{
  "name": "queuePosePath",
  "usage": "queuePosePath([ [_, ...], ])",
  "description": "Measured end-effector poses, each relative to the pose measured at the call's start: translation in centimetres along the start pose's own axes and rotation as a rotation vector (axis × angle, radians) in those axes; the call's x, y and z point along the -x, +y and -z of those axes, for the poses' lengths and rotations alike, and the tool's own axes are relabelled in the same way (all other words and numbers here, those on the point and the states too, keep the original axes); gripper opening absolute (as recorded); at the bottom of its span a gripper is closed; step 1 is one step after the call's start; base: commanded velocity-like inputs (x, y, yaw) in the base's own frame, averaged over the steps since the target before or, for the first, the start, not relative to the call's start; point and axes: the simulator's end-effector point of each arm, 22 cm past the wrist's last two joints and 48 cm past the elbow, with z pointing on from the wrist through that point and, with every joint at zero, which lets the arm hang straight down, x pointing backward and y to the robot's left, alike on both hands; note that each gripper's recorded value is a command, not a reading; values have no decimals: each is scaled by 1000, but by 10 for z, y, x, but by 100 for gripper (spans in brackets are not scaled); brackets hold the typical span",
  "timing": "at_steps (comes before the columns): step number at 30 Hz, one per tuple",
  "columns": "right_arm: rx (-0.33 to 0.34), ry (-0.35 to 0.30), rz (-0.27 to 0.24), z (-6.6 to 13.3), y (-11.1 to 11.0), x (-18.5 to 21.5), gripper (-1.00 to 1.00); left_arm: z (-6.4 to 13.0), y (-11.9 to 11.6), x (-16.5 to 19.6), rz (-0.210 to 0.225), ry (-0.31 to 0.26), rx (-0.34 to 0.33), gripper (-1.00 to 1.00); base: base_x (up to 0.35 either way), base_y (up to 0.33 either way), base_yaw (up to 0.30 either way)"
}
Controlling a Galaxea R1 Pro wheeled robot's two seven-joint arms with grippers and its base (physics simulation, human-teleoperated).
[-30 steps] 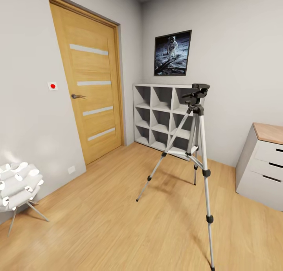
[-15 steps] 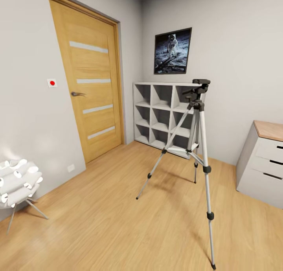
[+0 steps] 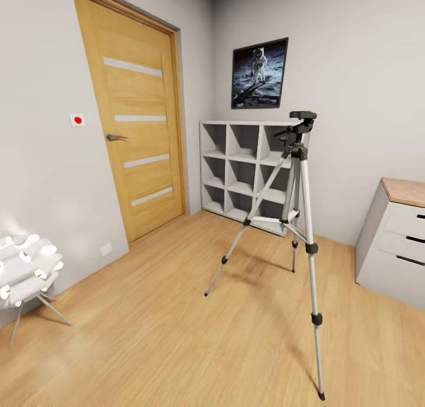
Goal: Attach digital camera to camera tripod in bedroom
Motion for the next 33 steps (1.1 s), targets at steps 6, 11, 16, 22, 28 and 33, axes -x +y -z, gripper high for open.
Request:
queuePosePath([
  [6,0,0,0,0,0,0,100,0,0,0,0,0,0,100,0,0,0],
  [11,0,14,1,0,0,-7,100,0,0,0,-1,0,-1,100,0,0,0],
  [16,0,18,2,0,0,-9,100,0,-2,0,-3,-1,-3,100,0,0,0],
  [22,-1,19,2,0,0,-9,100,0,-4,0,-8,-4,-6,100,0,0,0],
  [28,-1,21,1,0,0,-11,100,-6,-4,-12,-13,-40,-6,100,0,0,0],
  [33,-2,37,2,0,0,-19,100,-8,1,-12,-17,-81,-1,100,0,0,0],
])
